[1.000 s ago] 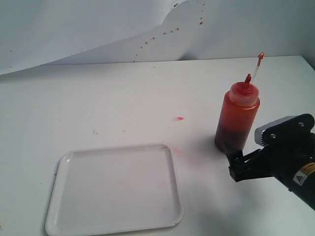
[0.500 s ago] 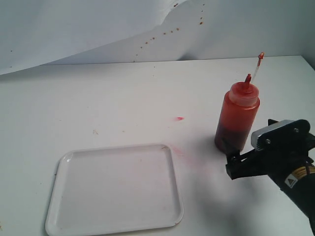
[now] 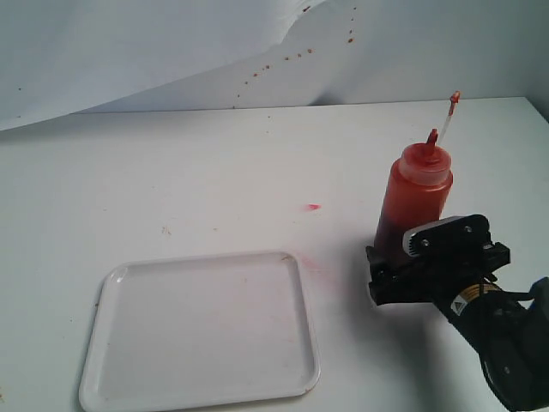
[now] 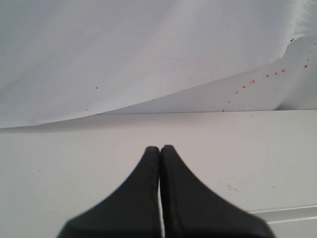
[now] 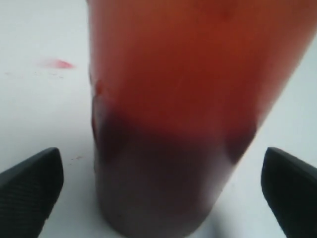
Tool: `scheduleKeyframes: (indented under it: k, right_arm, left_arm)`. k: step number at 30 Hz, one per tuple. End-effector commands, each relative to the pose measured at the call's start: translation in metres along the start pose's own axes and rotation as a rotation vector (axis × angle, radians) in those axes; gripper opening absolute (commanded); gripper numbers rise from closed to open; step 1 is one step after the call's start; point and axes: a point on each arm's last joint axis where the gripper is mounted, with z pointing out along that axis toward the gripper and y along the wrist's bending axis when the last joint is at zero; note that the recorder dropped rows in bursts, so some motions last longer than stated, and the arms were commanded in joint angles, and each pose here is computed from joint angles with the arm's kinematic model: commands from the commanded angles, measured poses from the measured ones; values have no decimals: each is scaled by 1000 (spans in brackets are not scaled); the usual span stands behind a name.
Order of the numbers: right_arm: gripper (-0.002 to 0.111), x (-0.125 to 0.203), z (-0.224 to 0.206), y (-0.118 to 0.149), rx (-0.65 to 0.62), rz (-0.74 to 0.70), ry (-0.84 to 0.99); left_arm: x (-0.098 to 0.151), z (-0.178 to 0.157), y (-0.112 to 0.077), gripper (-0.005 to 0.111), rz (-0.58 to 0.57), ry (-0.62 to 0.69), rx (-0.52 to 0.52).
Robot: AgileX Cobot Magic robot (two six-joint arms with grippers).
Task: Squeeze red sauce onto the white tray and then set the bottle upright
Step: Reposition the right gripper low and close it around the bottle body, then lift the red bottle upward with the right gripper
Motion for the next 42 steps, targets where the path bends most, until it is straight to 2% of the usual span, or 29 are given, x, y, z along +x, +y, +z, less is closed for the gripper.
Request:
scheduleKeyframes:
  k: [1,11,29,42]
  right_arm:
    - [104,1,14,2,15,6,-19]
    - [104,-9,35,1,67,38,-73]
    - [104,-7,35,-7,146,75,-60]
    - [104,-20,54,0,99,91,-64]
  left_arm:
    - [1,0,0,0,-8,0,1]
    - [1,0,0,0,-8,0,1]
    - [1,0,0,0,-8,0,1]
    - [1,0,0,0,-8,0,1]
